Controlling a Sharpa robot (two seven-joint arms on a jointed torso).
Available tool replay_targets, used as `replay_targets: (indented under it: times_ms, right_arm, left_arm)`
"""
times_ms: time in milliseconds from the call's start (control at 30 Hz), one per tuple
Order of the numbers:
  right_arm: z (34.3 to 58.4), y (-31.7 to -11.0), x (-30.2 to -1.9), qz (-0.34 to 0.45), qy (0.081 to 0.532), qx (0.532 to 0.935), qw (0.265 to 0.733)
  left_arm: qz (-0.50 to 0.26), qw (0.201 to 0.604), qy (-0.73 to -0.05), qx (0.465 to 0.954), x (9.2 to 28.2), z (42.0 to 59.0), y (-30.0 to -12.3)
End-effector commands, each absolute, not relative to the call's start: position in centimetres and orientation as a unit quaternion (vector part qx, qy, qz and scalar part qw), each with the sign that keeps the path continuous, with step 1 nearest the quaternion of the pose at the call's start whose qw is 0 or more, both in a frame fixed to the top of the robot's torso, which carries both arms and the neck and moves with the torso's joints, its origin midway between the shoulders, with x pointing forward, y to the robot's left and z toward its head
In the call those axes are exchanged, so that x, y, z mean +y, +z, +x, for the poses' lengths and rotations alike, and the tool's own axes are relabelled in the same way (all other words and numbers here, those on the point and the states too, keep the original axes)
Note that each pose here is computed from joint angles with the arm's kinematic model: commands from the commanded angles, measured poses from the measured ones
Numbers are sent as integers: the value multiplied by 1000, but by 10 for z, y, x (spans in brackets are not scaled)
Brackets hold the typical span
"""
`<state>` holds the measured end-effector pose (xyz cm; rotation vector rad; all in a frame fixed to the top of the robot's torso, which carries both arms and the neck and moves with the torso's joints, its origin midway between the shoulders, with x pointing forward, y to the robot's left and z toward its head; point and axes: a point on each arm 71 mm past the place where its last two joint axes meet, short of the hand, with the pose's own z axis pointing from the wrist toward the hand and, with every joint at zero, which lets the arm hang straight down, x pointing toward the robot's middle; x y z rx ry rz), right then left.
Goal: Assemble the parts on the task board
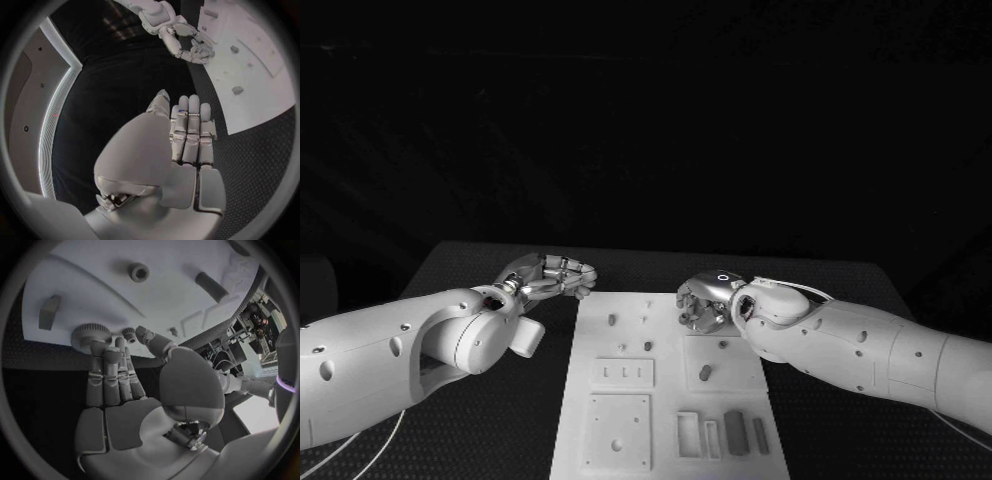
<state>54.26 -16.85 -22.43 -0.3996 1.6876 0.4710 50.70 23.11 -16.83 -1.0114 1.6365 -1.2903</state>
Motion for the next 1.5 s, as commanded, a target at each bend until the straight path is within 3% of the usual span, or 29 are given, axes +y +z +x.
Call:
replay_targets:
  times_ms: [33, 1100, 1500]
  right_arm:
    - [543, -222, -168, -185, 194, 720, 641]
    - [535, -232, -158, -220, 183, 723, 628]
    - [532, -229, -156, -227, 182, 704, 647]
  left_arm:
    - [-398, 397, -516, 646, 229, 506, -167]
    - [-400, 395, -515, 648, 230, 505, -167]
    - [-401, 395, -513, 648, 231, 505, -167]
